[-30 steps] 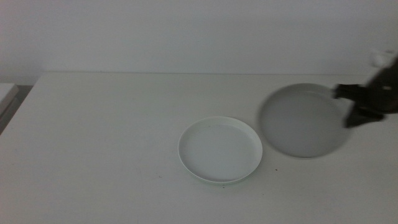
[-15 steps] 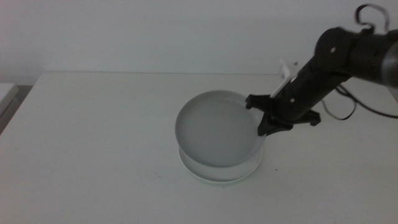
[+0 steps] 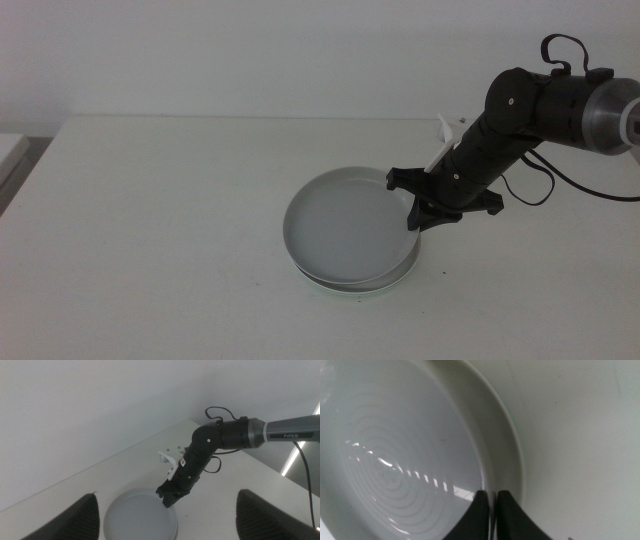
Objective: Stack the three bowls on top of each other.
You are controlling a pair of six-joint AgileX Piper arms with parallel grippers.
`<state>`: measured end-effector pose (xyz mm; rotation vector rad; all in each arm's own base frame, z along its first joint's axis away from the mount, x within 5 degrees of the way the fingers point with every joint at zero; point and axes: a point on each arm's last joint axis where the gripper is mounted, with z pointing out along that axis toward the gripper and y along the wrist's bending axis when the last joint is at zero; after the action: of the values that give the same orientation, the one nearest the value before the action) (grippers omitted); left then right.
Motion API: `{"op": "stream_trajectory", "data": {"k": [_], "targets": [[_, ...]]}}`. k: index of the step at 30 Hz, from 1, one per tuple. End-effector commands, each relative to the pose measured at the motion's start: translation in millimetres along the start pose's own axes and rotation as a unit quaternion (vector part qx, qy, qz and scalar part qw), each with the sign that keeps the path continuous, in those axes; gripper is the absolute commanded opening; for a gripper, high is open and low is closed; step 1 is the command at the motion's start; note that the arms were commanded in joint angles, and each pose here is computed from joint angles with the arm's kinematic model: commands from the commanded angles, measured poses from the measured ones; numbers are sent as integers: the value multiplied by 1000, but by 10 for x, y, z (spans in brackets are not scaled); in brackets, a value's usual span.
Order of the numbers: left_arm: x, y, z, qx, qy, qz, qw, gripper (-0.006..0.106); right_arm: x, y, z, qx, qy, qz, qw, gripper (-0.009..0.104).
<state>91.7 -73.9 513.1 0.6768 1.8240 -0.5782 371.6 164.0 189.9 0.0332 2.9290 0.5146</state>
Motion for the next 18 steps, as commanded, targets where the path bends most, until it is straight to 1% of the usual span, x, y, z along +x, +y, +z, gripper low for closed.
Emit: {"op": "stream_trajectory", "data": {"k": [1, 3, 4, 8, 11, 12, 13, 16, 18], "targets": [[-3, -1, -5, -1, -5, -3, 1000, 94, -18, 3, -26, 5, -8, -7, 1000, 8], [-3, -1, -5, -1, -5, -3, 1000, 94, -19, -5, -26, 9, -8, -11, 1000, 17], [-3, -1, -5, -1, -5, -3, 1000, 94, -17, -7, -26, 10, -7, -11, 1000, 24], [-3, -1, -5, -1, -5, -3, 1000, 94, -11, 5, -69, 9, -9, -30, 999, 62], [-5, 0, -5, -1, -6, -3, 1000, 94, 0, -14, -267, 23, -18, -60, 998, 86], [-5, 0, -5, -1, -6, -3, 1000, 94, -5, -47, -355, 29, -23, -63, 997, 91], [-5, 0, -5, -1, -6, -3, 1000, 94, -4, -78, -514, 37, -36, -69, 996, 93], [-5, 0, -5, -1, -6, -3, 1000, 94, 3, -213, -971, 54, -77, -68, 993, 93], [-5, 0, -5, -1, -6, -3, 1000, 94, 52, -291, -1377, 58, -124, -65, 988, 93]]}}
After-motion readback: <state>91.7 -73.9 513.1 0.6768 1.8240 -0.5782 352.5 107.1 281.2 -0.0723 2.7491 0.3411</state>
